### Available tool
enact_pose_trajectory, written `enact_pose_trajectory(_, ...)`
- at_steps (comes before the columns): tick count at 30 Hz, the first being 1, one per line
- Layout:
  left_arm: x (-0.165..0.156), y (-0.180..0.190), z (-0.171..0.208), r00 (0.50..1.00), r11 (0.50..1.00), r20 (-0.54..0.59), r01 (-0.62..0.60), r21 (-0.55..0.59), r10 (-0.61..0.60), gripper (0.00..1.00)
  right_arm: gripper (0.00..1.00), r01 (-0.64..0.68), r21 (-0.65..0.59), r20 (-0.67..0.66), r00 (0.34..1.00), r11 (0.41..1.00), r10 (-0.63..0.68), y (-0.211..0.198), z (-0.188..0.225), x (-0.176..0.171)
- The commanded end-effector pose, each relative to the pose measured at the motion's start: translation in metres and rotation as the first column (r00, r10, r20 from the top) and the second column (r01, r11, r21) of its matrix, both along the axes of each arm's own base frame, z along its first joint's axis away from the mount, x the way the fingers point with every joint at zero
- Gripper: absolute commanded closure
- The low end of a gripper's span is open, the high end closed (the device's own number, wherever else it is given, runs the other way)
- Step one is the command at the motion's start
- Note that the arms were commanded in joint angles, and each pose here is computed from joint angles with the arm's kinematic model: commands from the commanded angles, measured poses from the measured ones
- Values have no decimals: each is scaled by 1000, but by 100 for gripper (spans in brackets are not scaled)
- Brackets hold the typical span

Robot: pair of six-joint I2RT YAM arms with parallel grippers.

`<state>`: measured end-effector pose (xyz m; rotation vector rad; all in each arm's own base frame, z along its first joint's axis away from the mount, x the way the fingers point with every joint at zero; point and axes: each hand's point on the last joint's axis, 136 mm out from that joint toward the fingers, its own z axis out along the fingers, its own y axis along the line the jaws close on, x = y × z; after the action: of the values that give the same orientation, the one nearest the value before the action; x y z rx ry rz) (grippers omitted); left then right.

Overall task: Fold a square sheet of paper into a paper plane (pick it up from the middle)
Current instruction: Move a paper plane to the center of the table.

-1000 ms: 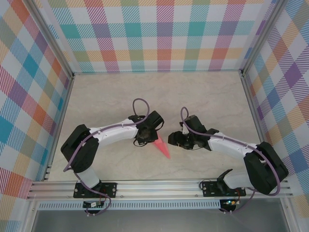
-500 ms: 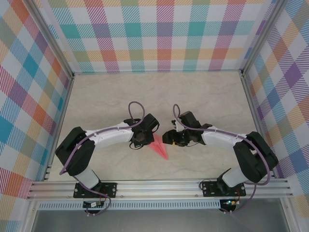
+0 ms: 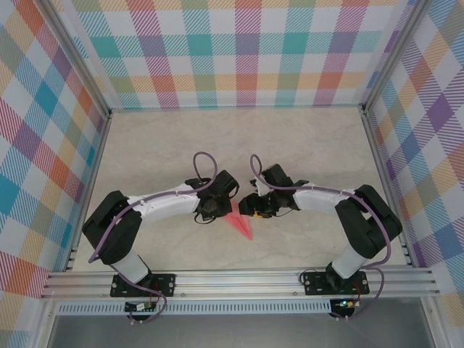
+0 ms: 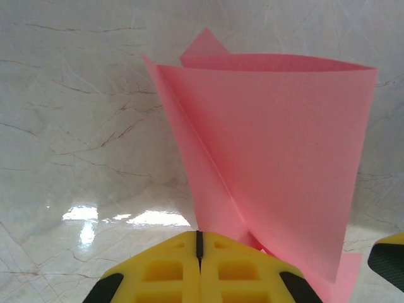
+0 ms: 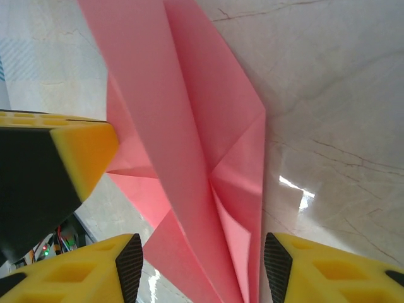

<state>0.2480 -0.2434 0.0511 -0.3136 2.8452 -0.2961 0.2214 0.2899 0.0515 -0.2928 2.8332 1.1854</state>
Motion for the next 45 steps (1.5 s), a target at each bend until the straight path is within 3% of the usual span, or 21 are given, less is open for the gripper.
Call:
enact_pose_trajectory(1, 0, 5, 4, 1000, 1000, 4, -1, -8, 1, 97, 44, -52, 26, 4, 999, 998, 51, 10, 3, -3)
enact_pose_trajectory(9, 1, 6, 4, 1000, 1000, 6, -5, -6, 5, 98, 45, -122, 86, 33, 992, 989, 119, 23, 17, -16)
enact_pose_trajectory(18, 2, 4, 6, 1000, 1000, 10, -5, -17, 5, 97, 45, -149, 27, 89, 985, 988, 146, 23, 14, -21)
enact_pose_trajectory(33, 2, 3, 6, 1000, 1000, 9, -6, -22, 6, 97, 65, -164, -104, 176, 968, 981, 180, 27, -1, -16)
enact_pose_trajectory(45, 2, 3, 9, 1000, 1000, 16, -4, -24, 4, 97, 71, -165, -189, 184, 962, 968, 200, 28, -14, -13)
